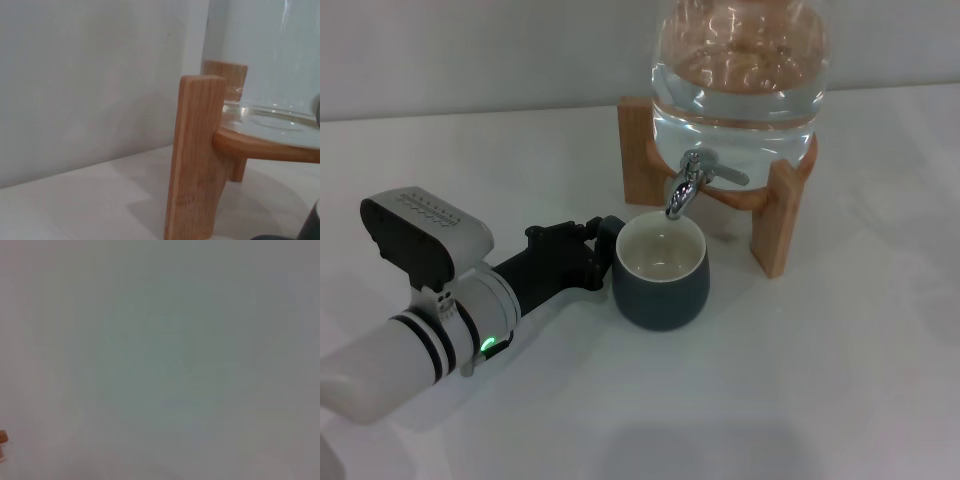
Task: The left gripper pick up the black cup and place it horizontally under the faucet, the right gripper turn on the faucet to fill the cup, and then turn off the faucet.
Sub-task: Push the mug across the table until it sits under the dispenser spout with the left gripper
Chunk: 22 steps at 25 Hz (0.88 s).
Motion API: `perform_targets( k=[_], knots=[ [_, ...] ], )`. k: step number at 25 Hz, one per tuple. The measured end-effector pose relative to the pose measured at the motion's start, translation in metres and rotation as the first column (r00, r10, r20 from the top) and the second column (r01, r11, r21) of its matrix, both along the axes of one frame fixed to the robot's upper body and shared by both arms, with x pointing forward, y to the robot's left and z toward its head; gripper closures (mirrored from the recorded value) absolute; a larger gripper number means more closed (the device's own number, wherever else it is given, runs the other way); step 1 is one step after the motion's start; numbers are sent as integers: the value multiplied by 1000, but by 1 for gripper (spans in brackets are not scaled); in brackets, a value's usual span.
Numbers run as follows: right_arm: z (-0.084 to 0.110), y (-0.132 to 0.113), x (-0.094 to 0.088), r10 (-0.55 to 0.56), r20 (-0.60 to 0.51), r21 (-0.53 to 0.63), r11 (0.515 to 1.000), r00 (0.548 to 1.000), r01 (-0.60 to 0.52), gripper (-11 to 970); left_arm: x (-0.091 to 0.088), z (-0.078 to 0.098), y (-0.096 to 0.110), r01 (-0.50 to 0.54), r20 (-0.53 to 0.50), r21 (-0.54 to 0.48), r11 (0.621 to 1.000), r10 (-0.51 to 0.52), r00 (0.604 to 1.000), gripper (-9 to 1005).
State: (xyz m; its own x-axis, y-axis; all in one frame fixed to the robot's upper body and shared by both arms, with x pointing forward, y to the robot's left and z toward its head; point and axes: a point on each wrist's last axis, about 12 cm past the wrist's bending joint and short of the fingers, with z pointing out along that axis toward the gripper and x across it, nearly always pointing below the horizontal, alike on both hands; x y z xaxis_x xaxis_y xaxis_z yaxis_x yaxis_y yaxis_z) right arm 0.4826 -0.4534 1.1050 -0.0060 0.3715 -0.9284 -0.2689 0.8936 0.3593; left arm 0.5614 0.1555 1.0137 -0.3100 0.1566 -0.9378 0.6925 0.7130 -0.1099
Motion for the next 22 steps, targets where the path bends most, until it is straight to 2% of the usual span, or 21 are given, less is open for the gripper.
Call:
perform_targets(
  k=[22],
  knots=[
    [1, 0, 1, 1, 2, -2, 1000, 1000, -1, 115, 2, -2, 4, -36, -34, 1, 999, 36, 999, 661]
  ],
)
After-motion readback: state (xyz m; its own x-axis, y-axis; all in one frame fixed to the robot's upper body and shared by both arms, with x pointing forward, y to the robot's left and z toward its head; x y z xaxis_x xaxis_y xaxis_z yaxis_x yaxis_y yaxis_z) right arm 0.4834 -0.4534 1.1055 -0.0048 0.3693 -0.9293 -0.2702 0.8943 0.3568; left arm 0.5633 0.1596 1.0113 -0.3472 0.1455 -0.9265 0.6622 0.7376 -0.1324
